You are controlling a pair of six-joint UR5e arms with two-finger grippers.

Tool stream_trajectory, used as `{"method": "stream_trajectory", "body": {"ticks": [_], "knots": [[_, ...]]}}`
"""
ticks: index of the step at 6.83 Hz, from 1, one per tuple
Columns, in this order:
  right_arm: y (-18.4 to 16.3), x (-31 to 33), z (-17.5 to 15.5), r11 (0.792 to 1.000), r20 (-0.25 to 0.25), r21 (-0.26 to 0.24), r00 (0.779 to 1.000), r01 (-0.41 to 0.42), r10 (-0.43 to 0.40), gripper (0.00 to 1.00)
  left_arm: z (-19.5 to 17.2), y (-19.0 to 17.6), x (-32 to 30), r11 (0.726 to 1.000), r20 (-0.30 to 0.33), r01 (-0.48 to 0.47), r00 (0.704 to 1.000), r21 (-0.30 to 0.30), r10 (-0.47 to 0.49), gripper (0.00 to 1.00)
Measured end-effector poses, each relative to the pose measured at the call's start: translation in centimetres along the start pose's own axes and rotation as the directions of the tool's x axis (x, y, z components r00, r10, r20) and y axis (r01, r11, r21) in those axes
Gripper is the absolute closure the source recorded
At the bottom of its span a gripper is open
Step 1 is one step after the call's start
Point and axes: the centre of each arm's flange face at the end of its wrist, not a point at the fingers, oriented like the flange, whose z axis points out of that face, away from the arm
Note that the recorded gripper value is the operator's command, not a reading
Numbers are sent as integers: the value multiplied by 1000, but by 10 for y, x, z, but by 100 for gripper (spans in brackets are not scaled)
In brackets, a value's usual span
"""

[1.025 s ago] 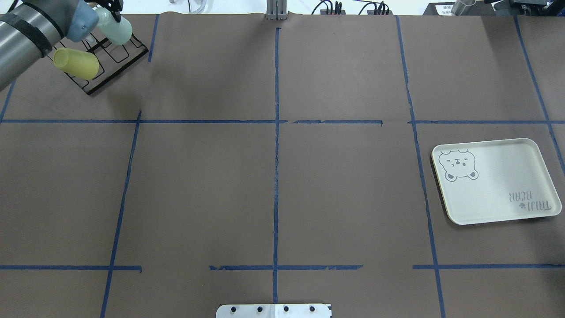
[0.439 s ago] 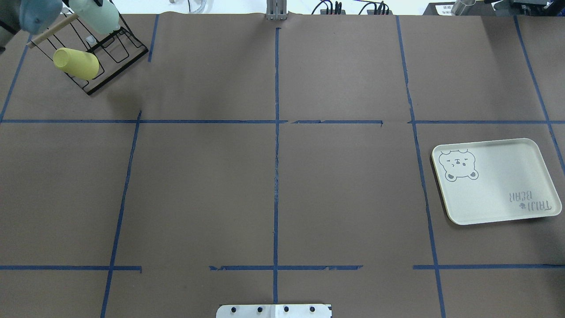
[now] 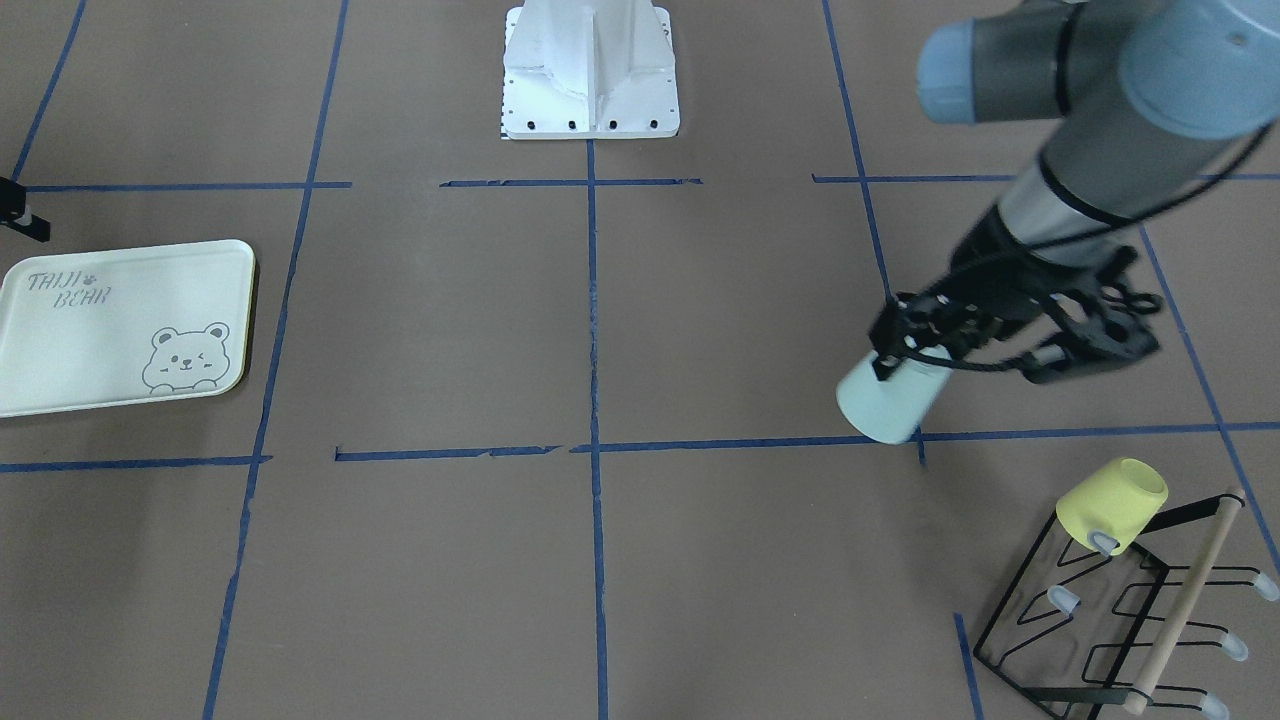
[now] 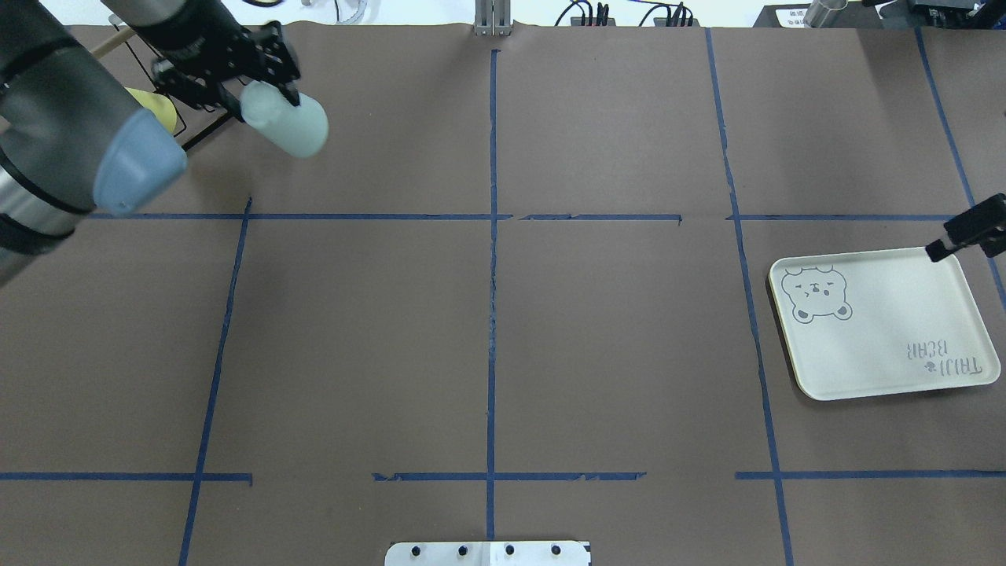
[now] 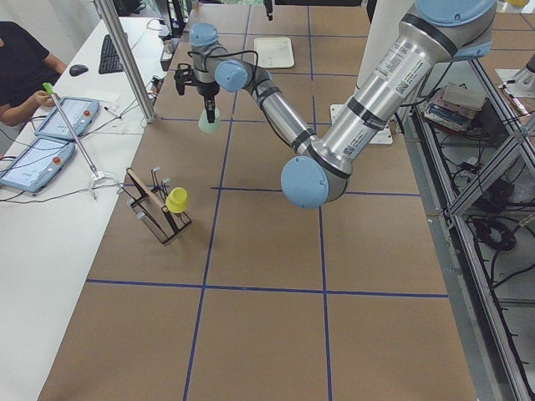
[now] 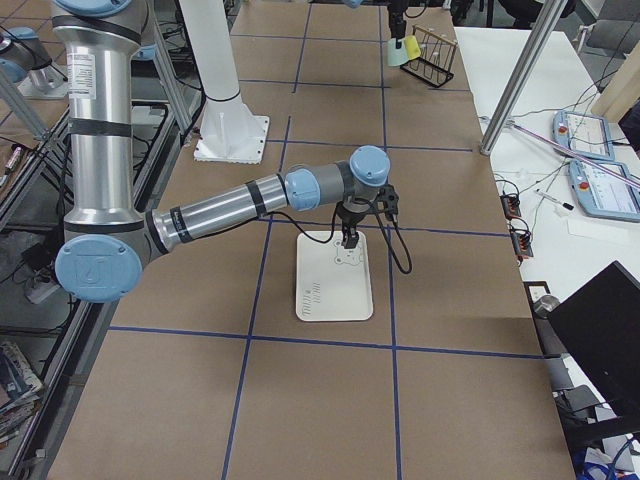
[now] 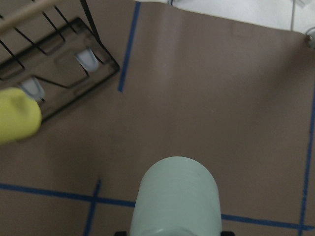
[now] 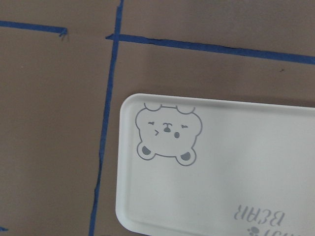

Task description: Left arm grabs green cup and hands to right arm on tray

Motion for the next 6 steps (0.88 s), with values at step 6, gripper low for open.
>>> {"method": "stream_trajectory", "body": {"ticks": [6], "knots": [[-2,-156,15,988,332,135,943,-71,23,1,77,188,59,983,-598,74,785,-167,-160,97]]}}
